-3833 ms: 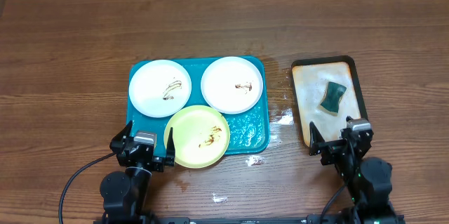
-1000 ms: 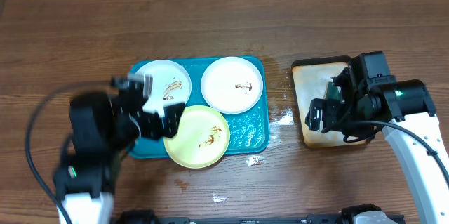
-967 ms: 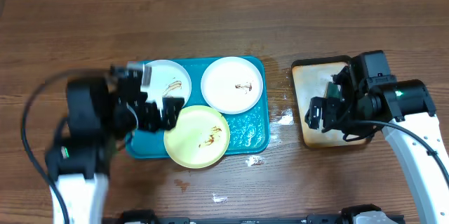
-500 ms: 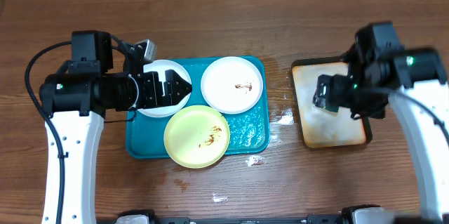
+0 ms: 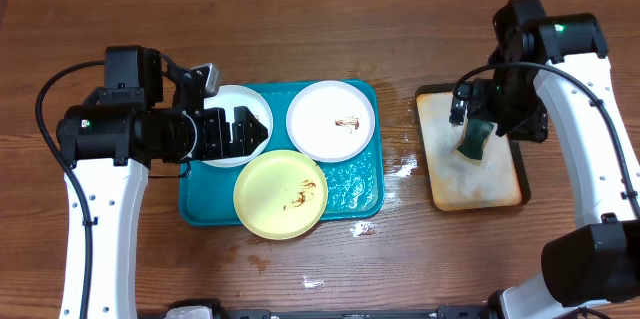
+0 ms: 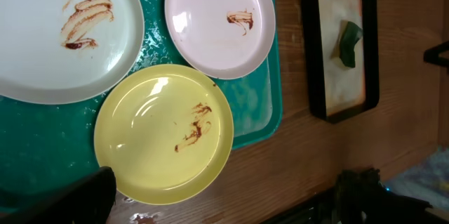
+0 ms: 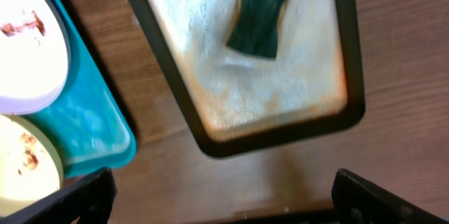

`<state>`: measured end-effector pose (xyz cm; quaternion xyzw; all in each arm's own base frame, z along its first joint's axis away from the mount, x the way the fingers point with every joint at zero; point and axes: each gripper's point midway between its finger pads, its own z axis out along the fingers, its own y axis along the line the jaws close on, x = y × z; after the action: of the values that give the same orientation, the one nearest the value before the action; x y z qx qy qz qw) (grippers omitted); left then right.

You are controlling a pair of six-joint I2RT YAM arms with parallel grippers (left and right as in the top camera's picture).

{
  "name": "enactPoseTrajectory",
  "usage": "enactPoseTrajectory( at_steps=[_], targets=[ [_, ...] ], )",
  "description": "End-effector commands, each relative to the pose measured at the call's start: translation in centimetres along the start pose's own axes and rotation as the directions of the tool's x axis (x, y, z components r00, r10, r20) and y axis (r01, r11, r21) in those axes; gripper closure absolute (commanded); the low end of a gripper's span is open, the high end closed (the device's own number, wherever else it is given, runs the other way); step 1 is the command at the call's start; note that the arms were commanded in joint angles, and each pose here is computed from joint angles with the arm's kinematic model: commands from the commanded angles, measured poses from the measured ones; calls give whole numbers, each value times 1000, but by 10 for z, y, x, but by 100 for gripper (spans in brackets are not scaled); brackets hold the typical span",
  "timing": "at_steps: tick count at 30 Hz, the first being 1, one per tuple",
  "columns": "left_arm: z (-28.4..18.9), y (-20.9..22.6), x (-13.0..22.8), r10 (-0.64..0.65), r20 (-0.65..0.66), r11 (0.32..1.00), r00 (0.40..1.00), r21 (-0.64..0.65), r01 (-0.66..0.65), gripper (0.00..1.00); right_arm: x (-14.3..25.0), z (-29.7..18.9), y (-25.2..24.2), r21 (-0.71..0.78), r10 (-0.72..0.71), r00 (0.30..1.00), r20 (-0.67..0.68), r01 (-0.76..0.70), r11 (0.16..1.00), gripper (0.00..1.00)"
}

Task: Clean dirty plates on tray and stack at the side
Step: 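Lower the right gripper and grasp the green-and-yellow sponge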

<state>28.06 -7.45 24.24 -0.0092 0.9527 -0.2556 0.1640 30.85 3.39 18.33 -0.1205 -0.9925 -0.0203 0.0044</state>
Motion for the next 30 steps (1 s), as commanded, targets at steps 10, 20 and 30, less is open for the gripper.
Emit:
enactPoseTrajectory(
  at_steps=[10,20,30],
  targets=[
    [-3,6,-6,42,18,998,999,-54,-41,0,-34,-11,2,-8,25,987,156,-24,1000,0],
    [-3,6,-10,54,33,997,998,-55,-52,0,-43,-7,-10,62,25,980,196,-38,997,0],
    [-4,20,-12,56,38,989,998,-138,-50,0,-39,71,-9,79,44,997,71,-49,996,0]
  ],
)
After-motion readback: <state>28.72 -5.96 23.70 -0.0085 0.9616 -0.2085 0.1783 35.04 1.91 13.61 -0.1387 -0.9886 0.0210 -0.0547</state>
